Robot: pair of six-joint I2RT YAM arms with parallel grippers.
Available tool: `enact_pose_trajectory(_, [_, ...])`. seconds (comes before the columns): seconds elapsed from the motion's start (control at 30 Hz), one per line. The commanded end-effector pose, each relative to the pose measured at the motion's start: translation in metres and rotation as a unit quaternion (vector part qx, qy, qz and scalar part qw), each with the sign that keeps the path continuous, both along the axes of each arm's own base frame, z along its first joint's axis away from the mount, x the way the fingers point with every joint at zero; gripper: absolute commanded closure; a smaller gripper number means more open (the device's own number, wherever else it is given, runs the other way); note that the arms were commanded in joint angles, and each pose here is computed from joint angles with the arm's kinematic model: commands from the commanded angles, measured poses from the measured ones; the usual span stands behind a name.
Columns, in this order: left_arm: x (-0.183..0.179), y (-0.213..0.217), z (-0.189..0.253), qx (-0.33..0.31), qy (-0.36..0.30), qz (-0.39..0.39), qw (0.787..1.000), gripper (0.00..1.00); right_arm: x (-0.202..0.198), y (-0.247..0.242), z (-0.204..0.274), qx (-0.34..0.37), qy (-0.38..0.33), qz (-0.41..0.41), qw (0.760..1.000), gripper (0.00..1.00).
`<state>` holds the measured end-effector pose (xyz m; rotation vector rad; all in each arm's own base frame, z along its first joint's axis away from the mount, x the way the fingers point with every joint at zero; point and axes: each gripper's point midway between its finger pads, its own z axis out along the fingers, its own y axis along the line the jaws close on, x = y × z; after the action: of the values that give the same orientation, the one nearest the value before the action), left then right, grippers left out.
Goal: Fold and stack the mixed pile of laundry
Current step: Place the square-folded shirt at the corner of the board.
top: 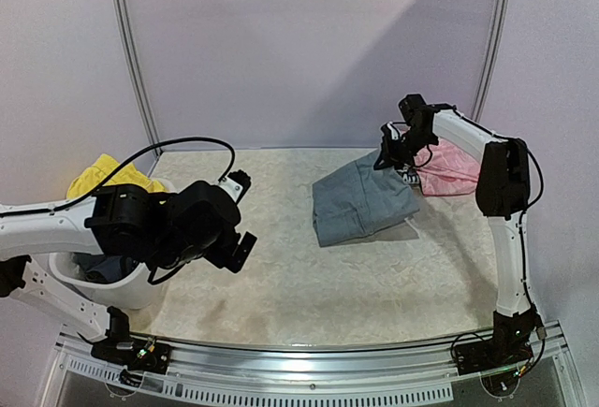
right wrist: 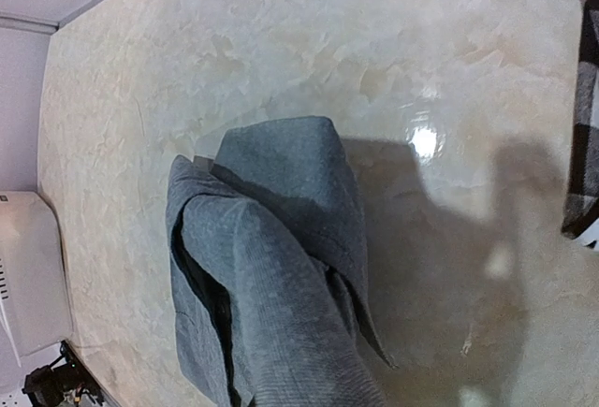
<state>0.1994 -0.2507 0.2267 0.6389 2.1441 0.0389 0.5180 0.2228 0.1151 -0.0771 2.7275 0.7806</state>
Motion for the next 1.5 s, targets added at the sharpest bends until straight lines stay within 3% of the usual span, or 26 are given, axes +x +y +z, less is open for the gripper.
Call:
enact_pose_trajectory(0.0, [0.006,-0.007,0.004,-0.011,0.005,0.003,1.000,0.00,0.019,-0.022,0.010,-0.029,-0.040,0.001,0.999,1.00])
enact_pose_trajectory(0.3, [0.007,-0.021,-0.005,-0.009,0.026,-0.019,0.999,0.00,0.046,-0.059,0.048,-0.073,-0.123,0.000,0.990,1.00])
enact_pose_trajectory(0.8, [0.007,-0.036,-0.014,-0.006,0.050,-0.043,0.998,0.00,0.081,-0.085,0.117,-0.137,-0.269,0.013,0.953,1.00])
enact_pose_trajectory(1.47, [0.007,-0.040,-0.027,0.013,0.070,-0.055,0.996,0.00,0.078,-0.143,0.194,-0.182,-0.342,-0.027,0.921,1.00])
